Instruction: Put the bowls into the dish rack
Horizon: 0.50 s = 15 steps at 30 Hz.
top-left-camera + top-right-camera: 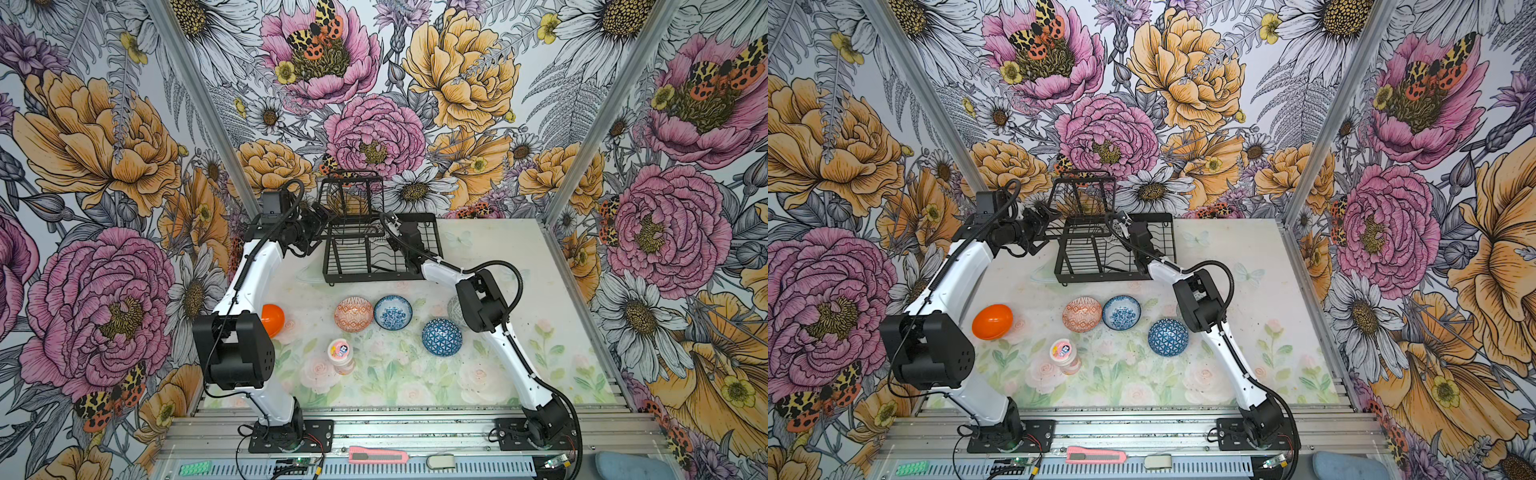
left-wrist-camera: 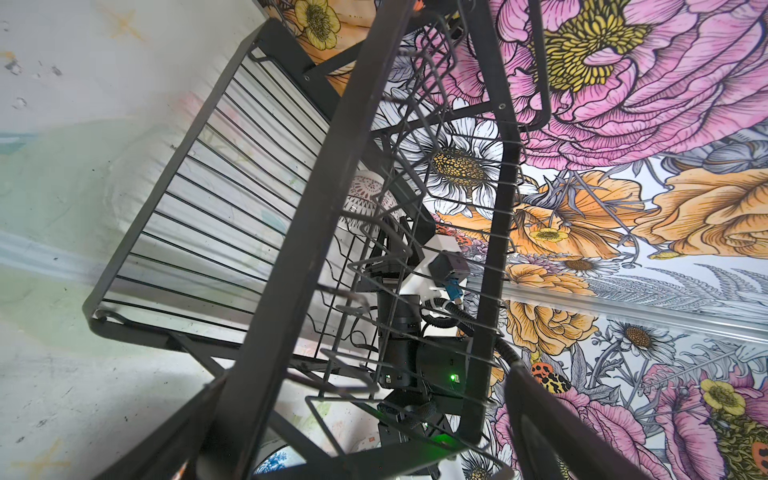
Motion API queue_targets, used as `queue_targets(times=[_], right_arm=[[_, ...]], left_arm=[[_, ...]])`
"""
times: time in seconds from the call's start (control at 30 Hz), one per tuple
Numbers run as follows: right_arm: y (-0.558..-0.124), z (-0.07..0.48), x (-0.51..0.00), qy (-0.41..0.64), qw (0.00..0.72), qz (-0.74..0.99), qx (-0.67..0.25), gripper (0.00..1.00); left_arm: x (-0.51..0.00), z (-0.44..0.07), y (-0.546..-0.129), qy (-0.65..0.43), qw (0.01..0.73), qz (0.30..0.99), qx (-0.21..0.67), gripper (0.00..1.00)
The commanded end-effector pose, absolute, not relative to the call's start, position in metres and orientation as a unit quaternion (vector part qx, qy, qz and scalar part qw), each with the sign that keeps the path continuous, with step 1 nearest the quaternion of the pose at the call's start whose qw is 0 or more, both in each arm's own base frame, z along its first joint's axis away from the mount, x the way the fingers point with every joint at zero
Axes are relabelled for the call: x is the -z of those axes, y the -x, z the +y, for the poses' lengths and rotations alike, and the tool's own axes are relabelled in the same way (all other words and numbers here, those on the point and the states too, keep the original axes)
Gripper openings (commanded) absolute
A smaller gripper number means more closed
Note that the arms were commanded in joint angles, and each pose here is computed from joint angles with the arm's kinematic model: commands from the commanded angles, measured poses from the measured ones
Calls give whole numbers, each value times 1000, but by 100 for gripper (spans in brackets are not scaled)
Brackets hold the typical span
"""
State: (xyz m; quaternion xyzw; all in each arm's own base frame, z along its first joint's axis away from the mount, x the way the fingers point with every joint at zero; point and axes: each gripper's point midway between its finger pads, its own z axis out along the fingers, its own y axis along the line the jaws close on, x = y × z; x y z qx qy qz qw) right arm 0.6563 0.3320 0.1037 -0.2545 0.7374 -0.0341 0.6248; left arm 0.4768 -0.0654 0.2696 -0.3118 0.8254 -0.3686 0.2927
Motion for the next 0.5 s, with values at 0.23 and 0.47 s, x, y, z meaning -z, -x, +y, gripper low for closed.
queue_targets(times=[0.23,0.47], right_arm=[[-660,311,-186,198,682,704,32,32],[-653,311,-190,207,682,701,25,38]], left_arm=[[-285,-54,-477,315,319,818,361,99],[-283,-50,-474,322,318,817,358,99]])
